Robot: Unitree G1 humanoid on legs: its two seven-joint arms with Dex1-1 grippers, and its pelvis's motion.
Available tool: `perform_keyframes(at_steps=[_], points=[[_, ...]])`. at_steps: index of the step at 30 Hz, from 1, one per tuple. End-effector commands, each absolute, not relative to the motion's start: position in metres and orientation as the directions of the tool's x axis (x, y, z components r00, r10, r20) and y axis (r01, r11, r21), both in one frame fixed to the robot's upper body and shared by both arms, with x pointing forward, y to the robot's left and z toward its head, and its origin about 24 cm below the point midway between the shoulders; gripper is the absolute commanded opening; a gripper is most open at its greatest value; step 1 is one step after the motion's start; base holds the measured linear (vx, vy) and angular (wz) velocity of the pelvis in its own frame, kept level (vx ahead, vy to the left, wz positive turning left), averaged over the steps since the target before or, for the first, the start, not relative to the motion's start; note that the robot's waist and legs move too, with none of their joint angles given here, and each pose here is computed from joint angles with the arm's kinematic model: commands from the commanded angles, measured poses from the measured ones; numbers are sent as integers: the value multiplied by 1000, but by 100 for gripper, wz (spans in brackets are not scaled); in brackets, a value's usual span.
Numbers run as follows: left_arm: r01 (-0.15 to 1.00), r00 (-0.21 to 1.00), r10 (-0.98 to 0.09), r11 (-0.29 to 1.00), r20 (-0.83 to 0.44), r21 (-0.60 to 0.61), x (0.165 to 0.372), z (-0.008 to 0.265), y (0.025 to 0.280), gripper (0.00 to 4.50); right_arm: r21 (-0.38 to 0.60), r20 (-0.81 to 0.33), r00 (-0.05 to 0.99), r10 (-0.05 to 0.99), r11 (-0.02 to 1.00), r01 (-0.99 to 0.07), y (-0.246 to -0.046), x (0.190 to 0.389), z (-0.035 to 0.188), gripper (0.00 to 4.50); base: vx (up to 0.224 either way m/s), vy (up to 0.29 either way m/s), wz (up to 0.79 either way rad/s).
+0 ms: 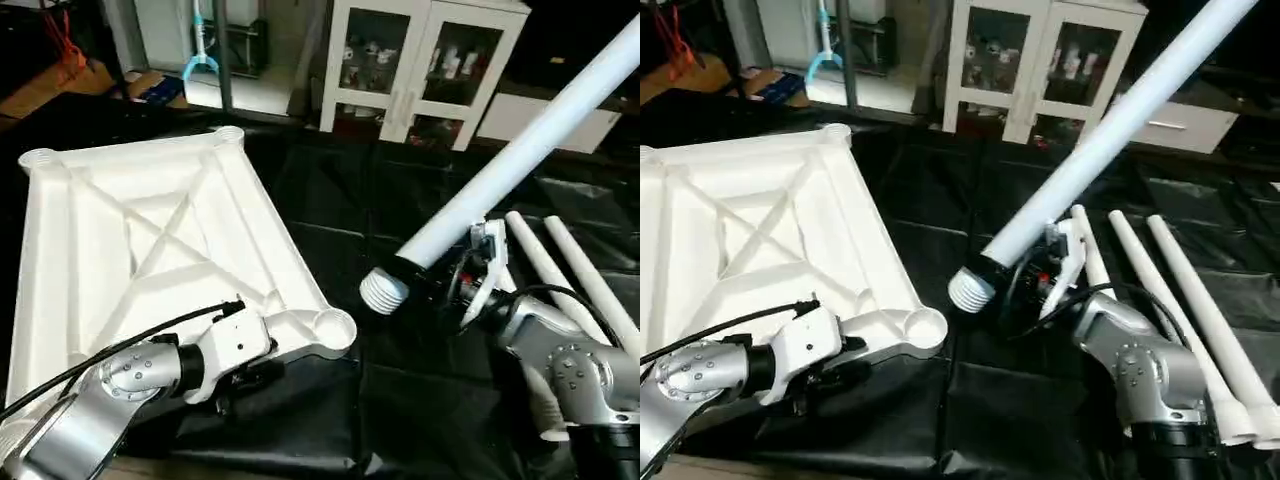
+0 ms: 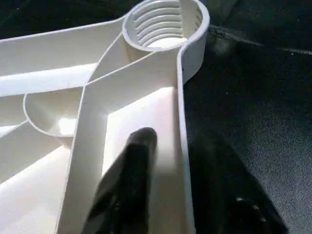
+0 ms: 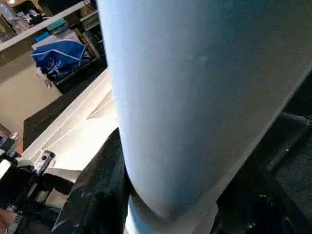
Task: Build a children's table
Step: Pick table leg
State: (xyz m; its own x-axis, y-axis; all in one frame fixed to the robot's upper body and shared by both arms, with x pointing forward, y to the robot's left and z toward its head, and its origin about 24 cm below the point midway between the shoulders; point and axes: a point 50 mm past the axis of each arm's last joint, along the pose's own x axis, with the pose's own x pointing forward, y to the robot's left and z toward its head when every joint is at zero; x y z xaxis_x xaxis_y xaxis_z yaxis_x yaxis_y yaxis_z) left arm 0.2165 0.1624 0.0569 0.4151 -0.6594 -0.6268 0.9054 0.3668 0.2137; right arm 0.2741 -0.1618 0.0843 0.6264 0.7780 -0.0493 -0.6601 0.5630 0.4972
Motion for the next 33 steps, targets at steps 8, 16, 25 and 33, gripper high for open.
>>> perform_keyframes(at_steps=[8, 16, 25, 33], points=[[907, 332, -637, 418, -695, 50, 204, 31, 161, 157, 490, -40, 623, 781, 559, -669, -162, 281, 96, 186, 0, 0, 0], [906, 308, -611, 422, -729, 28, 203, 32, 163, 198, 508, -32, 621, 783, 548, -665, -162, 280, 98, 186, 0, 0, 0], [900, 260, -572, 435, -778, -19, 195, 27, 169, 198, 511, -37, 620, 784, 548, -663, -163, 279, 97, 186, 0, 0, 0], [884, 274, -591, 465, -759, -43, 199, 29, 167, 131, 509, -28, 623, 781, 548, -664, -162, 280, 100, 186, 0, 0, 0]])
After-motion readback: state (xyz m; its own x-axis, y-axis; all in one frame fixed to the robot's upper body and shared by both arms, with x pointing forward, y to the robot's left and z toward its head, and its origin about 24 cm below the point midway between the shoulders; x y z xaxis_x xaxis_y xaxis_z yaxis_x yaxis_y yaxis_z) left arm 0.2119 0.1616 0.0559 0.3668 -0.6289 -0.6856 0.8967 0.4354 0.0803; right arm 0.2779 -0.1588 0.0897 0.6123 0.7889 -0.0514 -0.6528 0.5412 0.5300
